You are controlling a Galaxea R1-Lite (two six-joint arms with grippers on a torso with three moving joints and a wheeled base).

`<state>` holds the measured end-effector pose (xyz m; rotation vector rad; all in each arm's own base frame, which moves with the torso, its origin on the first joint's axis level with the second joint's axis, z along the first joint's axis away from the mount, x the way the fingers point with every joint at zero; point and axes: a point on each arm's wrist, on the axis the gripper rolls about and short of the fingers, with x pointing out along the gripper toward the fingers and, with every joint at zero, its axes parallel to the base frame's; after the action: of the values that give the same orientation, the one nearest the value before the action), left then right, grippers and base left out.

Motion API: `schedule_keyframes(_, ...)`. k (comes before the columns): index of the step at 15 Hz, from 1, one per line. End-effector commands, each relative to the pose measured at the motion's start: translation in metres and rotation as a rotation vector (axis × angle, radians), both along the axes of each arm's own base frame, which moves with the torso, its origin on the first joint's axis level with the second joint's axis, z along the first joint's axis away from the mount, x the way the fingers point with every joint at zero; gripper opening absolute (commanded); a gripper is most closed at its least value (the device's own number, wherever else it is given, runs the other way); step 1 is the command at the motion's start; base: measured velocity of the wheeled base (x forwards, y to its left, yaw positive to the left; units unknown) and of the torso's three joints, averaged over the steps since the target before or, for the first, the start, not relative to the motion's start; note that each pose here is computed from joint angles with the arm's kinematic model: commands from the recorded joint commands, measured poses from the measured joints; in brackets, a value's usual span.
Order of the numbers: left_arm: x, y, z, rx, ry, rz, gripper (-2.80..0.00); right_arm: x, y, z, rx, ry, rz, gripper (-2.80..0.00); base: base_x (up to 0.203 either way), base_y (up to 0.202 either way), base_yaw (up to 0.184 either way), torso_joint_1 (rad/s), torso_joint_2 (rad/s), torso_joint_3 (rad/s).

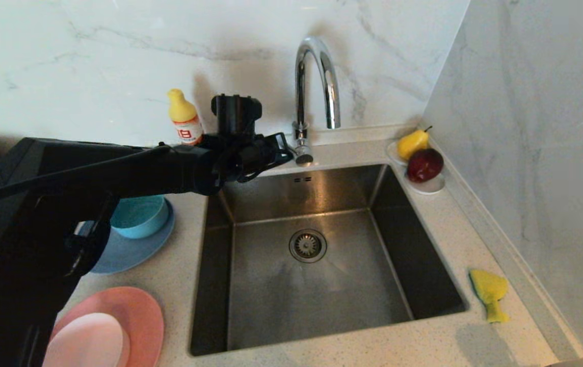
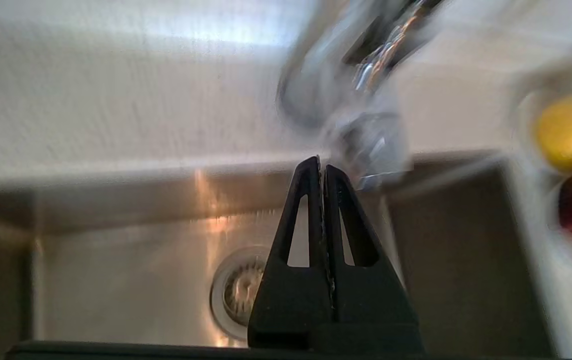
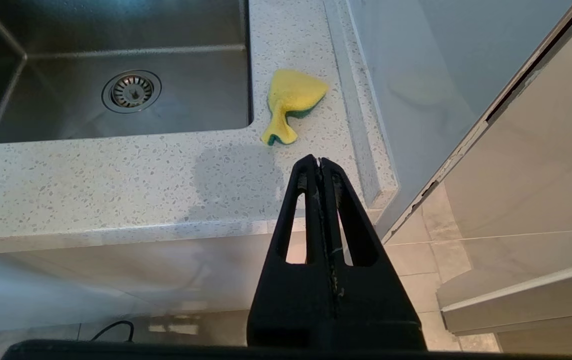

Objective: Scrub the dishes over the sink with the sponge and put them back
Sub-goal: Turn on the faucet

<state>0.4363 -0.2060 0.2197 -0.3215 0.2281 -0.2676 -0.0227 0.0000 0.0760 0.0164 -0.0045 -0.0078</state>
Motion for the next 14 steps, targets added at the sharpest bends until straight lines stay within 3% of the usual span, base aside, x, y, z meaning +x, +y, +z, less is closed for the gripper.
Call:
schedule_keyframes(1, -0.002, 0.000, 0.001, -0.020, 0.019, 0.005, -2.80, 0.000, 0.000, 0.000, 0.000, 0.000, 0.000, -2.80, 0.000, 0.000, 0.000, 0.000, 0.00, 0.000)
schedule_keyframes(3, -0.003, 0.000, 0.003, -0.029, 0.017, 0.007, -2.80, 0.000, 0.000, 0.000, 0.000, 0.000, 0.000, -2.80, 0.000, 0.000, 0.000, 0.000, 0.00, 0.000)
schedule_keyframes(8, -0.011, 0.008, 0.038, -0.080, -0.096, 0.002, -2.80, 0.000, 0.000, 0.000, 0.000, 0.000, 0.000, -2.80, 0.000, 0.000, 0.000, 0.000, 0.00, 0.000)
schedule_keyframes(14, 0.009, 0.009, 0.017, -0.087, -0.144, 0.019, -2.80, 0.000, 0.000, 0.000, 0.000, 0.000, 0.000, -2.80, 0.000, 0.000, 0.000, 0.000, 0.00, 0.000)
